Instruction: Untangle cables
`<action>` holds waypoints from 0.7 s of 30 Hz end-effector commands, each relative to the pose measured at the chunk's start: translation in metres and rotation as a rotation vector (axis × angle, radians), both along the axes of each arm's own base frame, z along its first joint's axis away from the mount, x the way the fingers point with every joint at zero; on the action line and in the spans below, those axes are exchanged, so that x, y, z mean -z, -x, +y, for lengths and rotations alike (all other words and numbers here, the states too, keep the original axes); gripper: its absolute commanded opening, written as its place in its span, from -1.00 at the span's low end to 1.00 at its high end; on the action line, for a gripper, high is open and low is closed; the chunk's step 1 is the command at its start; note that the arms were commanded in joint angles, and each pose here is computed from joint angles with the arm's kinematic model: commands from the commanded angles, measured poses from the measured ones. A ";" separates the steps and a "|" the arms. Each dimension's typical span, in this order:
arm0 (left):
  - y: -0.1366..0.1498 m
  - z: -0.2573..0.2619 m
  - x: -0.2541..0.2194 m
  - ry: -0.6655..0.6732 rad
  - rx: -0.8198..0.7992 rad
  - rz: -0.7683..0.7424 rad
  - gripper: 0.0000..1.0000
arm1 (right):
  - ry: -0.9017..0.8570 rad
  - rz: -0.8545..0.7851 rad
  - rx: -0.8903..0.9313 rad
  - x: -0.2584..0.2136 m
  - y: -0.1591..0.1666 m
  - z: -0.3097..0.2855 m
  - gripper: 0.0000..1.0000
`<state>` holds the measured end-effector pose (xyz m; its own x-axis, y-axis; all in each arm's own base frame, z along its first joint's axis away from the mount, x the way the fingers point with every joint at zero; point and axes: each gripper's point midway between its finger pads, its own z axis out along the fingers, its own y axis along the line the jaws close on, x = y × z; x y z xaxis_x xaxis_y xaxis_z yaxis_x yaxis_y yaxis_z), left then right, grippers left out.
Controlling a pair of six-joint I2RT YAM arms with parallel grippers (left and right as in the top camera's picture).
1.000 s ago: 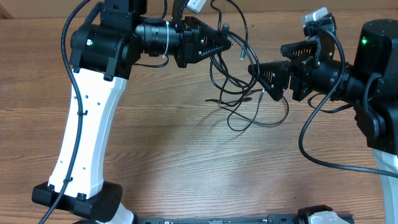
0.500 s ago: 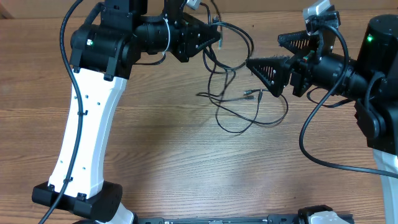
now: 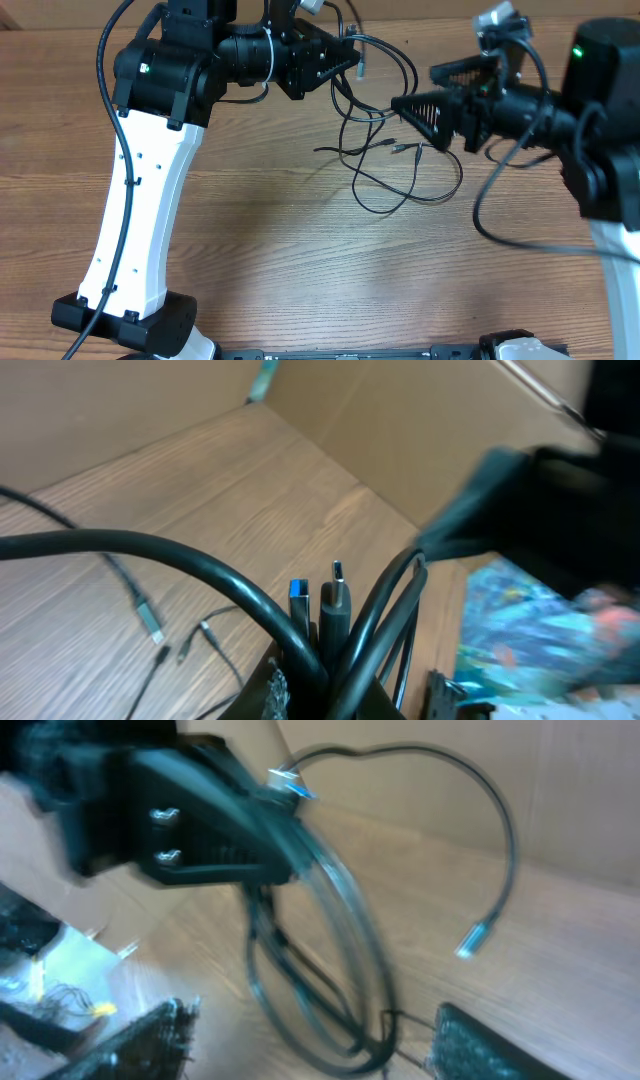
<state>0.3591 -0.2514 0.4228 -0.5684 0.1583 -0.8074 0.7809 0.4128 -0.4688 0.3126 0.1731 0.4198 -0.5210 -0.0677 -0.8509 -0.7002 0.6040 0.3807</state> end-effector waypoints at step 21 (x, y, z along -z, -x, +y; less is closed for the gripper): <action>-0.020 0.011 0.014 -0.096 -0.129 -0.021 0.99 | -0.020 0.017 -0.043 0.008 -0.017 0.008 -0.92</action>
<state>0.3624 -0.2500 0.4207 -0.5682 0.1586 -0.8074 0.7742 0.4354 -0.4593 0.3330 0.1818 0.4025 -0.5576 -0.0769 -0.8265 -0.7049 0.5698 0.4225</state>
